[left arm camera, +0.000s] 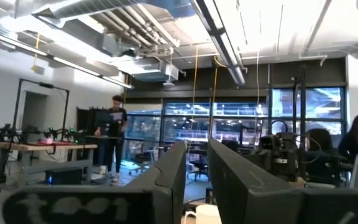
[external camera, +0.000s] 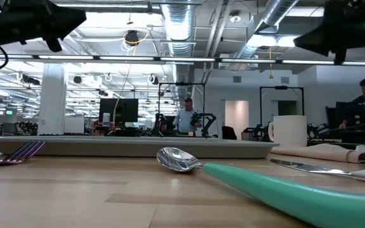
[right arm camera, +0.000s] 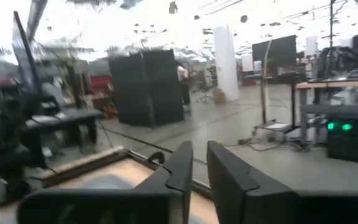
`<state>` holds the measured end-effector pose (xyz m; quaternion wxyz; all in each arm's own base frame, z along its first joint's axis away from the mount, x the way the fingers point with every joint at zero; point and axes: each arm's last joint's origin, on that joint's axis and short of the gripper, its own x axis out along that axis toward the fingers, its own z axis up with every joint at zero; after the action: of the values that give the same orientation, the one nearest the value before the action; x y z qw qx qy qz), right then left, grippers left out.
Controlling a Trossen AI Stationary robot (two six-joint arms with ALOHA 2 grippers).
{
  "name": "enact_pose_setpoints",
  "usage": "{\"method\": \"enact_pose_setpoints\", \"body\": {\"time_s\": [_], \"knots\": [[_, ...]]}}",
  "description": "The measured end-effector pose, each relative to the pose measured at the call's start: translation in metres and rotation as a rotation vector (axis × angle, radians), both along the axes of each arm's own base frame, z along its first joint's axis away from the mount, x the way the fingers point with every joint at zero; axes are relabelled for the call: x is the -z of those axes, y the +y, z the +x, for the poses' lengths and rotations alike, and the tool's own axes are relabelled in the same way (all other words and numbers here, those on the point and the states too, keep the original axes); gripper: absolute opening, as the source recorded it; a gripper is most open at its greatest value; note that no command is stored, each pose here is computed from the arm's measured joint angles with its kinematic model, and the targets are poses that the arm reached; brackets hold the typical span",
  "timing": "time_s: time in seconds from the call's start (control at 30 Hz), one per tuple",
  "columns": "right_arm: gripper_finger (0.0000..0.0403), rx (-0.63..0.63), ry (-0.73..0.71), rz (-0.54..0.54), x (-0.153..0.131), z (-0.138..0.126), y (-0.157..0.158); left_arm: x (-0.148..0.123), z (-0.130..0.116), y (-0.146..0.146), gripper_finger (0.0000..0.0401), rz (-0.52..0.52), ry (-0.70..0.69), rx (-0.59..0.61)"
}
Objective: Set up tray
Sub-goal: Put the mug on the top right of the tray
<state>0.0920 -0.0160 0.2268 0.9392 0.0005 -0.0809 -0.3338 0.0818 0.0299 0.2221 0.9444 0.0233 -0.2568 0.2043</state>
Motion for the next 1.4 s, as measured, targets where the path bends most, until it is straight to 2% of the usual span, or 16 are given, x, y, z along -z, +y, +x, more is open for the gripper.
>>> {"method": "enact_pose_setpoints", "body": {"time_s": [0.17, 0.4, 0.6, 0.8, 0.97, 1.1, 1.3, 1.4], "knots": [[0.0102, 0.085, 0.243, 0.005, -0.023, 0.007, -0.006, -0.004, -0.003, -0.001, 0.0057, 0.01, -0.051, -0.001], [0.0147, 0.111, 0.531, 0.27, -0.027, 0.026, -0.019, -0.005, -0.003, -0.001, 0.0057, 0.013, -0.063, -0.002], [0.0152, 0.158, 0.727, 0.383, -0.015, 0.058, -0.043, -0.008, -0.005, -0.002, 0.0057, 0.003, -0.111, 0.013], [0.0143, 0.141, 0.835, 0.583, -0.001, 0.083, -0.078, -0.008, -0.005, -0.002, 0.0057, -0.007, -0.115, 0.02], [0.0139, 0.244, 0.903, 0.745, 0.006, 0.095, -0.105, -0.008, -0.005, -0.001, 0.0057, -0.008, -0.114, 0.021], [0.0142, 0.273, 0.972, 0.85, 0.007, 0.102, -0.118, -0.008, -0.005, -0.002, 0.0057, -0.009, -0.112, 0.025], [0.0153, 0.327, 1.013, 0.938, 0.004, 0.113, -0.128, -0.007, -0.004, -0.001, 0.0057, -0.028, -0.108, 0.036], [0.0155, 0.303, 1.022, 0.984, 0.01, 0.117, -0.129, -0.007, -0.004, -0.001, 0.0057, -0.036, -0.107, 0.046]]}}
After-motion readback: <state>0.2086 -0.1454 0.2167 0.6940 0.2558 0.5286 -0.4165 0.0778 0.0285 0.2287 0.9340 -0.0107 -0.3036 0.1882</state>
